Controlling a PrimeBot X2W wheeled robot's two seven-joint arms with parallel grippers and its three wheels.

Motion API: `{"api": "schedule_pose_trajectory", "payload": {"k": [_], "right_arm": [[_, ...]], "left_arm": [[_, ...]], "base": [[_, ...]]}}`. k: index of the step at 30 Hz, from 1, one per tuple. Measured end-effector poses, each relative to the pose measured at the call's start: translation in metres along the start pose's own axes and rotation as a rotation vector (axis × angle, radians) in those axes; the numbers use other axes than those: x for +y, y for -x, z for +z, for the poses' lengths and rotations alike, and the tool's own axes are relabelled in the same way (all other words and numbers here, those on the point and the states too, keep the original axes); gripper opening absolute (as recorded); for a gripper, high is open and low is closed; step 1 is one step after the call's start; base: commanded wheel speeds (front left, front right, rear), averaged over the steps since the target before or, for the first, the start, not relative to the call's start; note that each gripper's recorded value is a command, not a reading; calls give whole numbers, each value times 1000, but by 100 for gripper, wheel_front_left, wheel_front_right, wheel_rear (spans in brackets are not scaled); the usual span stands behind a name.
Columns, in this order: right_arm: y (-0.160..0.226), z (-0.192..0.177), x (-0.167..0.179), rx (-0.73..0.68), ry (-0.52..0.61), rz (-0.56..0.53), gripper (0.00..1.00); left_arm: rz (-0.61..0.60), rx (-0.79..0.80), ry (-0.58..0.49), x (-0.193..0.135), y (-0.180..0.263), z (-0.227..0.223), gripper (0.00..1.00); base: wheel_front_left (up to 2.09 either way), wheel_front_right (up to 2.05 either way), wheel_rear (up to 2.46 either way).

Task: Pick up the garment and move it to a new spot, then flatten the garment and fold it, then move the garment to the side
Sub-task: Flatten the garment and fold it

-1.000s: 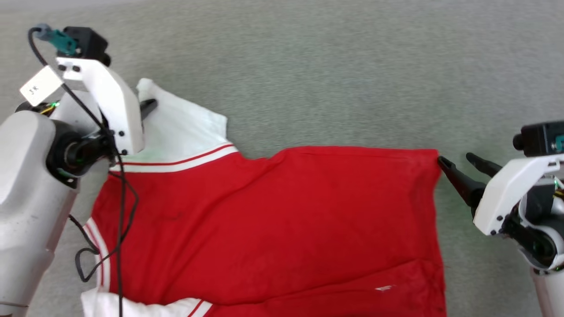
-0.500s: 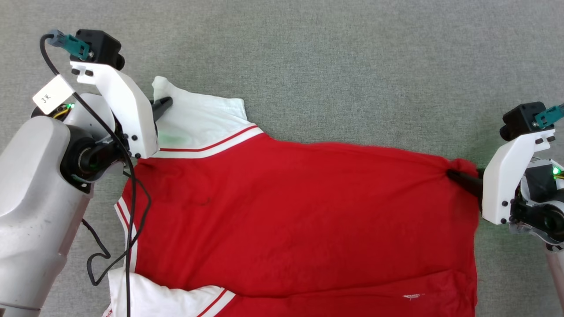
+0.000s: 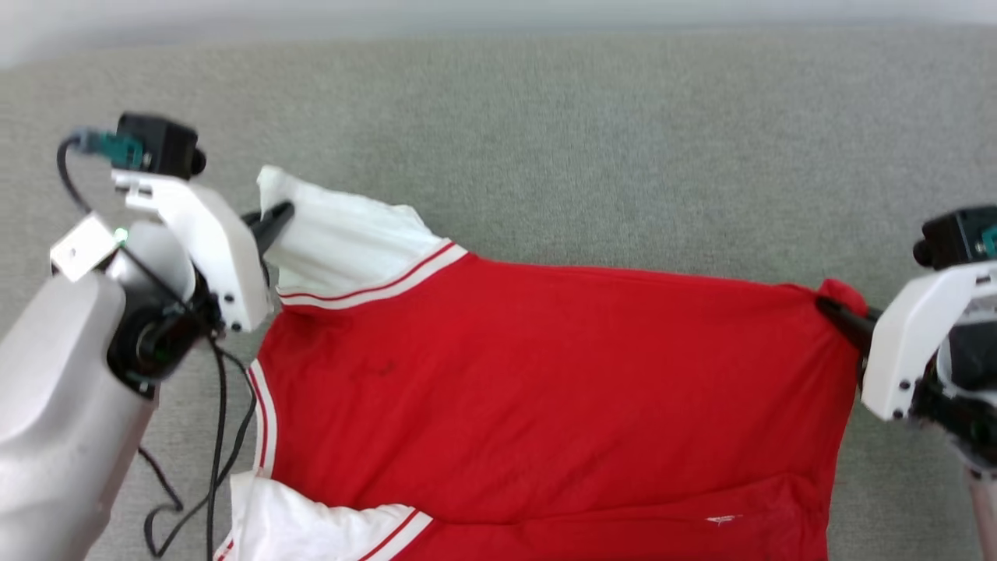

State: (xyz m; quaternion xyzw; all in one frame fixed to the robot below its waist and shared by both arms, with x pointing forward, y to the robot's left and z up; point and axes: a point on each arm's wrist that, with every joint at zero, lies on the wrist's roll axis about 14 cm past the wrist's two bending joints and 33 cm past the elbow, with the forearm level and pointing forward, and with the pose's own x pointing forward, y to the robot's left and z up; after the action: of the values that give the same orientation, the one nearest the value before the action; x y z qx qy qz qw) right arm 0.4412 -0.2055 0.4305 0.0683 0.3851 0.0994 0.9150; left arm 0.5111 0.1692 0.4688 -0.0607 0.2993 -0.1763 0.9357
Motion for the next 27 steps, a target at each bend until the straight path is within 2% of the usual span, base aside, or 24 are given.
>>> {"api": "schedule_pose_trajectory", "payload": {"k": [7, 19, 27], "right_arm": [[24, -13, 3, -116, -46, -23, 0], [40, -77, 22, -105, -127, -3, 0], [45, -119, 29, -48, -183, 1, 0]], "left_arm": [[40, -59, 58, 0, 44, -28, 0], [133, 12, 283, -4, 113, -135, 0], [152, 116, 366, -17, 130, -189, 0]], "base": [[0, 0, 0], [0, 0, 0], [0, 0, 0]]}}
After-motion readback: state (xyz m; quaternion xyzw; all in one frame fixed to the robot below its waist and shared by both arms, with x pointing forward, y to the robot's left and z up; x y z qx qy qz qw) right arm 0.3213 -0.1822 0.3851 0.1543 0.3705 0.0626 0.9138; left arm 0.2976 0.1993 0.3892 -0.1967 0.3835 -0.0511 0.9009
